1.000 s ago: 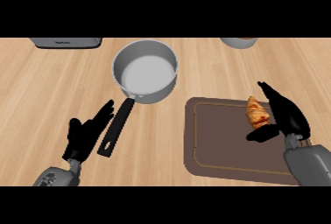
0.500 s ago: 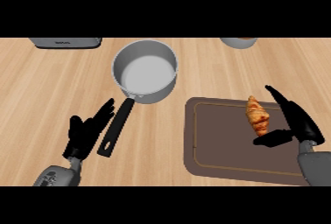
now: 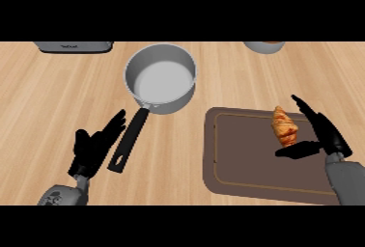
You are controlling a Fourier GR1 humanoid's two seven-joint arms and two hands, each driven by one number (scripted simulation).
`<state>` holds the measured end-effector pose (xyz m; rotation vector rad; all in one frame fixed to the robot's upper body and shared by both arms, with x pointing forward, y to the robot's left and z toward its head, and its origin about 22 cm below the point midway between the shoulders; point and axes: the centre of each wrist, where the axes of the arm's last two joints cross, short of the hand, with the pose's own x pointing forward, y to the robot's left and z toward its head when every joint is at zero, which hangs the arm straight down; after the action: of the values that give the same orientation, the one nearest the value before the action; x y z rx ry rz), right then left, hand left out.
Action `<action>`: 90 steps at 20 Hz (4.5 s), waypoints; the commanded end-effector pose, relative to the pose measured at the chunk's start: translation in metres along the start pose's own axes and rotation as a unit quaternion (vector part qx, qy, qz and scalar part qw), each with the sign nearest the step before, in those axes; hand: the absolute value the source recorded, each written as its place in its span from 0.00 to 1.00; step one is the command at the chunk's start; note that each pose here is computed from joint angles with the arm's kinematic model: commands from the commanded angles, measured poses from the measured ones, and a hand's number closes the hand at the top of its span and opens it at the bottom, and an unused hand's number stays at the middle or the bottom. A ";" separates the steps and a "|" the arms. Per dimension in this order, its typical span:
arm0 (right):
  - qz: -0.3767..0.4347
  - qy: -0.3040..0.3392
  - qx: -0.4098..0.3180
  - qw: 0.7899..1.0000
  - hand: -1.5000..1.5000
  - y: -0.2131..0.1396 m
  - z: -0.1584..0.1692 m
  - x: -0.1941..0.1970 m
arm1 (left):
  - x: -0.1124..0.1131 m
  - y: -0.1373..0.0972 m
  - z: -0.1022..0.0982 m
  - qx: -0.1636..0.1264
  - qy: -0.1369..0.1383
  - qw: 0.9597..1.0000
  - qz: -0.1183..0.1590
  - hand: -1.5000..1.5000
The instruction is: Pick the croissant from the tray and place it in the pot
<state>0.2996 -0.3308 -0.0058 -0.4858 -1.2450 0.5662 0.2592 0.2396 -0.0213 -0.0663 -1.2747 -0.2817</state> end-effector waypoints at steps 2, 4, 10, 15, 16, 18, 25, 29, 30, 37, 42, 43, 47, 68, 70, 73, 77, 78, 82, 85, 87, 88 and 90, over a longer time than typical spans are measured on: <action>-0.051 -0.002 0.012 0.999 0.00 0.000 -0.025 0.004 | -0.012 -0.005 0.009 0.000 0.002 1.000 -0.006 0.50; -0.056 0.008 0.010 0.998 0.00 0.021 -0.022 -0.041 | -0.004 0.004 -0.002 -0.001 -0.005 1.000 -0.009 0.50; 0.030 -0.031 0.031 0.999 1.00 0.028 -0.025 -0.052 | -0.018 0.000 -0.005 -0.006 -0.004 1.000 -0.004 0.50; -0.040 -0.046 0.026 0.998 1.00 0.040 -0.014 -0.068 | -0.010 0.009 -0.003 0.011 -0.002 1.000 -0.010 0.50; -0.032 -0.037 0.036 0.998 1.00 0.038 -0.007 -0.080 | 0.006 0.001 0.000 -0.002 -0.001 1.000 0.002 0.50; -0.069 -0.057 0.021 0.996 1.00 0.040 -0.008 -0.076 | 0.007 0.008 0.009 0.004 -0.005 1.000 -0.003 0.50; -0.070 -0.156 0.014 0.985 1.00 0.051 -0.016 -0.064 | -0.003 0.006 0.007 0.005 0.003 1.000 0.006 0.50; -0.194 -0.231 0.085 0.949 1.00 0.088 -0.020 -0.050 | 0.003 0.003 -0.003 -0.006 -0.006 1.000 -0.005 0.50; -0.207 -0.236 0.078 0.946 1.00 0.101 -0.026 -0.038 | 0.004 -0.005 -0.003 -0.010 0.000 1.000 -0.010 0.50; -0.139 -0.288 0.073 0.945 1.00 0.090 -0.012 -0.009 | -0.018 0.006 0.009 0.003 -0.001 1.000 0.007 0.50; -0.087 -0.311 0.019 0.946 1.00 0.080 -0.014 0.028 | -0.009 0.002 -0.011 0.011 0.000 1.000 -0.006 0.50; -0.080 -0.322 0.023 0.943 1.00 0.072 -0.011 0.056 | -0.011 0.003 0.003 0.000 -0.004 1.000 -0.006 0.50; -0.023 -0.343 0.009 0.939 1.00 0.056 -0.004 0.072 | -0.004 -0.005 0.006 0.005 -0.001 1.000 0.001 0.50; 0.165 -0.289 0.027 0.943 1.00 0.125 -0.011 0.292 | 0.011 -0.002 0.009 -0.007 0.002 1.000 -0.014 0.50; 0.184 -0.287 0.029 0.940 1.00 0.124 -0.024 0.316 | 0.005 -0.004 -0.004 -0.015 -0.010 1.000 -0.007 0.50; 0.246 -0.282 0.036 0.926 1.00 0.136 -0.023 0.314 | -0.009 -0.006 0.008 0.000 0.005 1.000 -0.013 0.50; 0.366 -0.252 -0.017 0.896 1.00 0.160 -0.026 0.327 | 0.011 0.003 -0.012 -0.017 -0.009 1.000 -0.007 0.50; 0.387 -0.238 -0.015 0.891 1.00 0.154 -0.034 0.336 | 0.009 -0.007 -0.014 -0.010 -0.009 1.000 -0.006 0.50; 0.401 -0.167 0.041 0.900 1.00 0.172 -0.039 0.317 | 0.013 -0.001 -0.012 -0.035 -0.009 0.999 -0.018 0.50; 0.423 -0.072 0.100 0.898 1.00 0.169 -0.051 0.307 | 0.016 -0.006 -0.017 -0.040 -0.015 0.999 -0.020 0.50; 0.426 -0.031 0.111 0.898 0.00 0.176 -0.054 0.291 | 0.024 -0.020 -0.025 -0.037 -0.014 0.999 -0.021 0.50; 0.425 -0.025 0.122 0.897 0.00 0.173 -0.057 0.298 | 0.018 -0.018 -0.025 -0.045 -0.020 0.998 -0.026 0.50; 0.433 -0.033 0.129 0.892 0.00 0.177 -0.048 0.312 | 0.013 -0.021 -0.022 -0.045 -0.014 0.999 -0.019 0.50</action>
<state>0.3910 -0.0030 0.1013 -0.8086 -1.0497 1.4694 0.2767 0.2204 -0.0163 -0.1127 -1.2932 -0.3614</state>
